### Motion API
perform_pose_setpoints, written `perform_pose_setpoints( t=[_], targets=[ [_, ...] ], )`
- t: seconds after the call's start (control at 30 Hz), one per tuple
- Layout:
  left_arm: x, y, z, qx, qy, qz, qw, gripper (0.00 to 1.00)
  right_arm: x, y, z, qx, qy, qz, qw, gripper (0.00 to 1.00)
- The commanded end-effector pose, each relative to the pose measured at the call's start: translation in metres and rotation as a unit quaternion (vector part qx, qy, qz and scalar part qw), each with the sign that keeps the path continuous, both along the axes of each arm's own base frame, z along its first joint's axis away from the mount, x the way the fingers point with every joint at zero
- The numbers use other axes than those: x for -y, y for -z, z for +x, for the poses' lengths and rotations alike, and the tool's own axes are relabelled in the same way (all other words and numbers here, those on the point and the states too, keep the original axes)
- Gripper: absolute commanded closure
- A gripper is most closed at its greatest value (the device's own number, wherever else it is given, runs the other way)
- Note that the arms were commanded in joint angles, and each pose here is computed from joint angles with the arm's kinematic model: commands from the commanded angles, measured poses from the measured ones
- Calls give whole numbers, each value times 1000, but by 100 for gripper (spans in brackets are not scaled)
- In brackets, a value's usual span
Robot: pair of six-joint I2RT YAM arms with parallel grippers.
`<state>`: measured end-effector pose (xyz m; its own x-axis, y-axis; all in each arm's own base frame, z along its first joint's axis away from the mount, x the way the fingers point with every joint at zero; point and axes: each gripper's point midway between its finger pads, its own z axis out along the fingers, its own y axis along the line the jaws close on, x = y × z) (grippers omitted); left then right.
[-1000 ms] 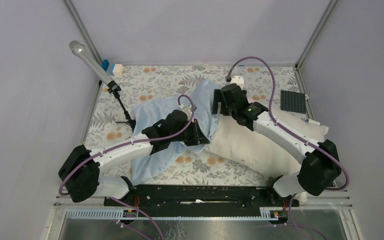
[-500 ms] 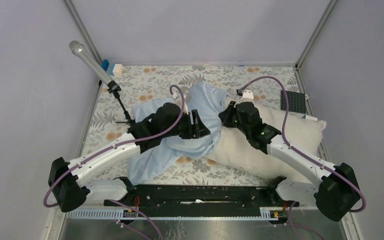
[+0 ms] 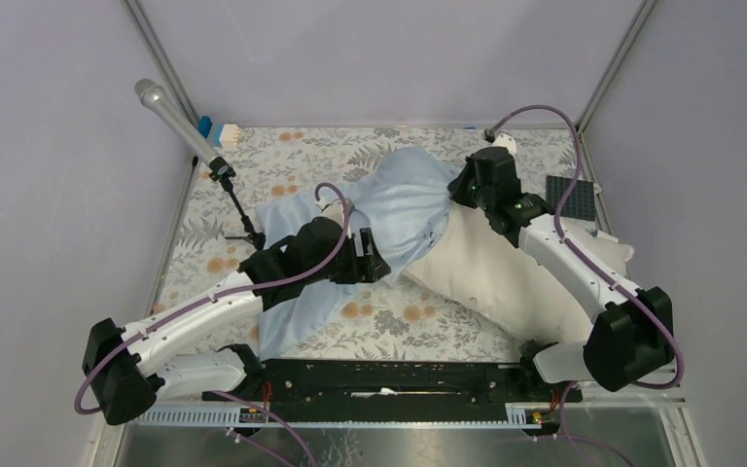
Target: Put the pillow into the pillowcase
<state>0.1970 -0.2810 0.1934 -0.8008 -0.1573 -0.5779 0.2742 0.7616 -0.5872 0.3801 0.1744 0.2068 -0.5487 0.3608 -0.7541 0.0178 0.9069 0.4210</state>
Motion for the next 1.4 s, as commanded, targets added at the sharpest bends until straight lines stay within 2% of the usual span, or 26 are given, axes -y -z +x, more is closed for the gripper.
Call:
perform_pose_setpoints(
  t=[0.0, 0.2, 0.33, 0.53, 0.77, 0.83, 0.87, 0.9, 0.93, 0.97, 1.2, 1.27, 1.37],
  targets=[
    [-23, 9, 7, 10, -67, 13, 998, 24, 39, -34, 7, 39, 55, 14, 998, 100],
    [-58, 43, 22, -2, -163, 63, 985, 16, 63, -45, -9, 46, 83, 7, 995, 100],
    [-73, 71, 33, -22, -203, 79, 976, 15, 74, -50, -16, 43, 91, 3, 995, 100],
    [-96, 114, 50, -42, -266, 147, 952, 16, 72, -47, -19, 38, 81, 8, 996, 100],
    [-103, 157, 60, -67, -307, 187, 931, 23, 68, -46, -22, 36, 69, 12, 997, 100],
    [-101, 168, 65, -79, -311, 186, 929, 30, 67, -47, -23, 36, 66, 14, 997, 100],
    [-98, 171, 70, -82, -311, 183, 929, 42, 67, -48, -24, 36, 65, 14, 997, 100],
    [-98, 175, 77, -85, -314, 185, 928, 64, 67, -49, -25, 35, 63, 13, 997, 100],
    [-98, 174, 86, -84, -316, 182, 927, 94, 67, -50, -27, 35, 61, 12, 997, 100],
    [-97, 172, 98, -80, -315, 179, 928, 100, 67, -50, -28, 33, 60, 10, 998, 100],
    [-108, 117, 216, -19, -348, 169, 922, 100, 53, -48, -42, 4, 9, 18, 1000, 100],
    [-107, 86, 259, 17, -345, 159, 925, 100, 48, -44, -46, -4, 0, 28, 1000, 100],
    [-108, 68, 306, 32, -337, 174, 925, 100, 35, -40, -50, -19, -24, 51, 998, 100]
  ],
)
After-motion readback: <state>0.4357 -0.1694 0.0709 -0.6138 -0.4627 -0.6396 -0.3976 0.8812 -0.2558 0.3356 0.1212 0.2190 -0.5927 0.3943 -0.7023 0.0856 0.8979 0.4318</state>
